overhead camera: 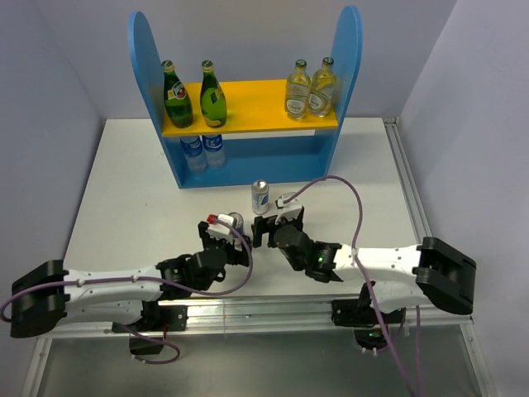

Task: Place and organize the beverage onto the shelf

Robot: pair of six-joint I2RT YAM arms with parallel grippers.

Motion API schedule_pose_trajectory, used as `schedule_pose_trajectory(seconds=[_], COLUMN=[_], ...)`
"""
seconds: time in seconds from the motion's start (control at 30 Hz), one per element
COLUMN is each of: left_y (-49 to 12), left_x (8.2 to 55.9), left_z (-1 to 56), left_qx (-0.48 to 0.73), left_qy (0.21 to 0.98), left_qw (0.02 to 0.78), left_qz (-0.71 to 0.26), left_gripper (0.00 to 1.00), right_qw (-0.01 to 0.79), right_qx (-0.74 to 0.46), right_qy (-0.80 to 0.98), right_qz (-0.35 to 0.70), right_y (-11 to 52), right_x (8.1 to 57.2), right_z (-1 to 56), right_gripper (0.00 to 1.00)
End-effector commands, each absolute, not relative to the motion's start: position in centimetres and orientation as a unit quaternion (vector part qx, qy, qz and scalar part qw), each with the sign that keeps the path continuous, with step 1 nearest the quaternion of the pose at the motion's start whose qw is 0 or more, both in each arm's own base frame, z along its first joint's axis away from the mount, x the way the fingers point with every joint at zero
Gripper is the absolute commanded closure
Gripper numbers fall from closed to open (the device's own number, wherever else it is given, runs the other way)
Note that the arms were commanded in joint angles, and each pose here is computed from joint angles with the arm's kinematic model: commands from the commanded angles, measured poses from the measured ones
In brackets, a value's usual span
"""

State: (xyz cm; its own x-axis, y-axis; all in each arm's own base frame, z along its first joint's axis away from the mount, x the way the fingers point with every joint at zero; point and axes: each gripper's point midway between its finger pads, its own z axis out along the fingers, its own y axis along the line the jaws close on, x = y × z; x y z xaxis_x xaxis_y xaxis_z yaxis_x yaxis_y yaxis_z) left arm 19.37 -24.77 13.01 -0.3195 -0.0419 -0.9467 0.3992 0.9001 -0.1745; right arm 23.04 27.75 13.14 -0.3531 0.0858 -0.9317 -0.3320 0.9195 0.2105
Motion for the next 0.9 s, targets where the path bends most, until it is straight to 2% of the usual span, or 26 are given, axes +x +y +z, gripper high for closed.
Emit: schedule_pose_trajectory(seconds=[0.0, 0.43, 0.7, 0.8, 0.83, 0.87], left_y=[-26.5, -25.6, -26.0, -25.9, -25.8, -25.8], left_x=[20.9, 27.3, 29.4, 30.1, 30.4, 30.5], left_z=[14.2, 11.7, 11.1, 11.2, 11.2, 11.2], left_qx=[0.076, 0.051, 0.054, 0.051, 0.048, 0.047], left_qy=[0.776, 0.768, 0.765, 0.764, 0.764, 0.764], left_qw=[0.591, 0.611, 0.614, 0.615, 0.616, 0.616], left_qz=[-0.206, -0.187, -0.187, -0.187, -0.185, -0.185], left_gripper=[0.01, 0.01, 0.02, 0.02, 0.03, 0.03], right_qw=[0.57, 0.591, 0.604, 0.602, 0.599, 0.601], right_qx=[-0.037, -0.02, 0.014, 0.025, 0.024, 0.031], right_qy=[0.787, 0.79, 0.785, 0.789, 0.792, 0.791], right_qz=[0.233, 0.162, 0.135, 0.119, 0.114, 0.11], right_y=[29.6, 30.7, 30.8, 30.6, 30.6, 30.2], right_x=[25.0, 32.3, 37.2, 39.0, 39.3, 39.8], right_z=[15.0, 12.3, 11.7, 10.8, 10.0, 9.9], right_gripper=[0.0, 0.0, 0.02, 0.1, 0.19, 0.23])
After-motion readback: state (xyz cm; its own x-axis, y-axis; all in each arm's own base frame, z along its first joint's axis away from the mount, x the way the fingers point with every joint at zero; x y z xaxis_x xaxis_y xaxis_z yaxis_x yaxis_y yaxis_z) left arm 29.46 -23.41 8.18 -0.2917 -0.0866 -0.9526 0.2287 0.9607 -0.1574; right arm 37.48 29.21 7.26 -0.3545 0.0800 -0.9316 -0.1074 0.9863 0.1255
